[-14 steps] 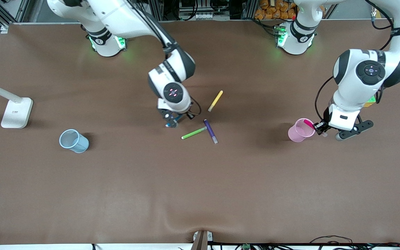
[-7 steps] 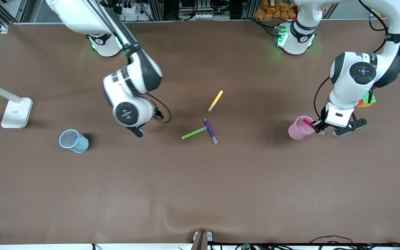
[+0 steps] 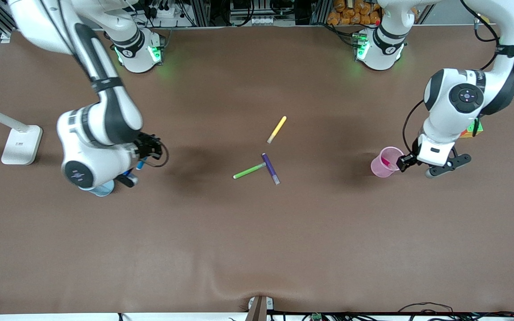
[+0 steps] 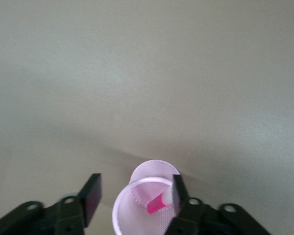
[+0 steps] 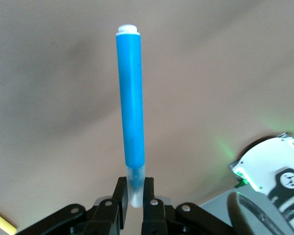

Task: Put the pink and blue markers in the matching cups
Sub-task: 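Carry the blue marker to the blue cup while the left gripper withdraws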

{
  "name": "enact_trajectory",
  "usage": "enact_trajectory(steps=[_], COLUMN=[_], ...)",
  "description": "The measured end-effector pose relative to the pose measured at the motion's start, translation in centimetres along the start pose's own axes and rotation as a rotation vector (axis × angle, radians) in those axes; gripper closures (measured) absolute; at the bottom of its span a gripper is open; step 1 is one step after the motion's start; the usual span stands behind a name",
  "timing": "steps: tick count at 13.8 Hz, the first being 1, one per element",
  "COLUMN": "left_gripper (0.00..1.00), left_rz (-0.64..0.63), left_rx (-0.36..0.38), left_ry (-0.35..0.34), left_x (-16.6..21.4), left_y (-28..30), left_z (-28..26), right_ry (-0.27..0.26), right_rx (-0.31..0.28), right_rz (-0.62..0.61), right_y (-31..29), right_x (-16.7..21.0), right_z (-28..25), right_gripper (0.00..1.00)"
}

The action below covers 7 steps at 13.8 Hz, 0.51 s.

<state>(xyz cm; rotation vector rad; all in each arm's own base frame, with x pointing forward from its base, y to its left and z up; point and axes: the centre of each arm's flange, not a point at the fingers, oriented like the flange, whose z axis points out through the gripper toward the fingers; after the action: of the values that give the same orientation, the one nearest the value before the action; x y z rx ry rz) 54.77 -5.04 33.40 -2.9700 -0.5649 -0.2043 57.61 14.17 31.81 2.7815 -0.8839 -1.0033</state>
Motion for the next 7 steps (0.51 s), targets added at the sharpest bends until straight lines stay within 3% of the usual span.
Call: enact_trajectory(steps=[3,7], left_gripper=[0.0,0.0], left_rz=[0.008,0.014], left_rx=[0.043,0.001], left_ry=[-0.009,-0.022], left_x=[2.6,4.0], left_y=[2.4,4.4], left_z=[-7.7,-19.7], right_ry=[-0.034,-0.047], right_rx=[0.021,0.075], right_rz=[-0.041,-0.077], right_y=[2.9,7.9], right_x=[2.2,4.9], right_z=[-0.9,-4.9], right_gripper=[0.84,0.84])
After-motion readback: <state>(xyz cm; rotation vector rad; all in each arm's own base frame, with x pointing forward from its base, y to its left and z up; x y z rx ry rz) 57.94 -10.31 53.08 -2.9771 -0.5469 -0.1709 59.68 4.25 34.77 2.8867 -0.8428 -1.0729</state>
